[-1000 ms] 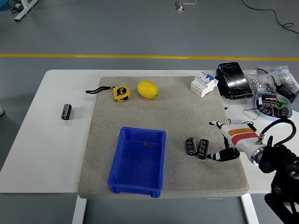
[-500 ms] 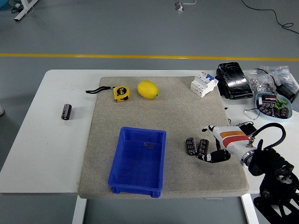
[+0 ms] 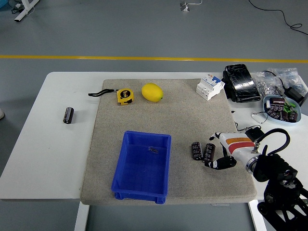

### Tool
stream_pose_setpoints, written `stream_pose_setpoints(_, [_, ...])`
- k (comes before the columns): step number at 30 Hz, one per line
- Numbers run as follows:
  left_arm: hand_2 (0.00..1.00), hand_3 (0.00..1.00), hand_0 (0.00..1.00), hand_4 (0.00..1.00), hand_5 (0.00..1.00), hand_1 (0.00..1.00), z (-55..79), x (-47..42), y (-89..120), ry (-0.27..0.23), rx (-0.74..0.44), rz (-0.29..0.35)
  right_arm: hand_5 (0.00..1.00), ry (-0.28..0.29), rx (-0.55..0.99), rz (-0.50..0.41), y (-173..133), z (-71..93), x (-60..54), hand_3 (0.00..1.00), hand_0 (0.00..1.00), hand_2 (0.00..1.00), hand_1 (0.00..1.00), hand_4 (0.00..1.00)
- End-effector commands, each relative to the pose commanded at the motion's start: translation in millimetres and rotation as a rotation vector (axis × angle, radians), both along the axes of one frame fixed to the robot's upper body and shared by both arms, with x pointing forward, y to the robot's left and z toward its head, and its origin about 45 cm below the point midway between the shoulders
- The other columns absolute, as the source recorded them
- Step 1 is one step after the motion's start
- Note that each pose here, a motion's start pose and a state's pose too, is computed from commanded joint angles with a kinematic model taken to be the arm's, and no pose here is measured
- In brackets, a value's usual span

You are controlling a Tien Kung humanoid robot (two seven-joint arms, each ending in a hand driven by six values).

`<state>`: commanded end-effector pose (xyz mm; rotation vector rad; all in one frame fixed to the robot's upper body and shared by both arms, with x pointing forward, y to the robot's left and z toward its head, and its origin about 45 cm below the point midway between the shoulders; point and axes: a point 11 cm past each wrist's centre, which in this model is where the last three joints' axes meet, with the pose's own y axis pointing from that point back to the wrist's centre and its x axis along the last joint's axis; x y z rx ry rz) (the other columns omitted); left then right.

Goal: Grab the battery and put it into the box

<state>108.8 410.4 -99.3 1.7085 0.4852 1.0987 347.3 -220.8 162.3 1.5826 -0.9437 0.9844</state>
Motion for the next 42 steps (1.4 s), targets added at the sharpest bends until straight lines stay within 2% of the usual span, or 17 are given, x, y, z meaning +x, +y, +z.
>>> stream_pose_setpoints(13, [0.723, 0.633, 0.697, 0.654, 0.666, 0.669, -0.2, -0.4, 0, 0.006, 0.0, -0.008, 0.509, 0.019, -0.015, -0.011, -4, -11.5, 0.0, 0.735, 0.106, 0.231, 0.109, 0.998])
stream_pose_setpoints(17, [0.723, 0.633, 0.697, 0.654, 0.666, 0.669, -0.3, -0.8, -1, 0.009, -0.001, -0.009, 0.509, 0.014, -0.013, -0.014, -4, -11.5, 0.4, 0.735, 0.106, 0.231, 0.109, 0.998])
stream_pose_setpoints(18, [0.725, 0.632, 0.698, 0.653, 0.666, 0.669, -0.3, -0.6, -1, 0.009, -0.001, -0.011, 0.51, 0.012, -0.013, -0.015, -4, -11.4, 0.6, 0.69, 0.105, 0.223, 0.104, 0.998])
stream_pose_setpoints(23, [0.725, 0.632, 0.698, 0.653, 0.666, 0.669, -0.2, -0.3, -1, 0.009, -0.002, -0.012, 0.51, 0.01, -0.012, -0.024, -4, -12.0, 1.6, 0.69, 0.105, 0.223, 0.104, 0.998])
stream_pose_setpoints(24, [0.725, 0.633, 0.695, 0.653, 0.667, 0.669, -0.2, -0.1, -1, 0.01, -0.002, -0.012, 0.509, 0.01, -0.013, -0.026, -5, -12.4, 1.7, 0.655, 0.102, 0.217, 0.099, 0.998])
stream_pose_setpoints(42, [0.725, 0.634, 0.695, 0.653, 0.668, 0.67, -1.6, -5.6, -1, 0.025, -0.003, -0.019, 0.499, -0.007, -0.009, -0.016, 1, -11.1, 0.3, 0.616, 0.098, 0.21, 0.093, 0.998])
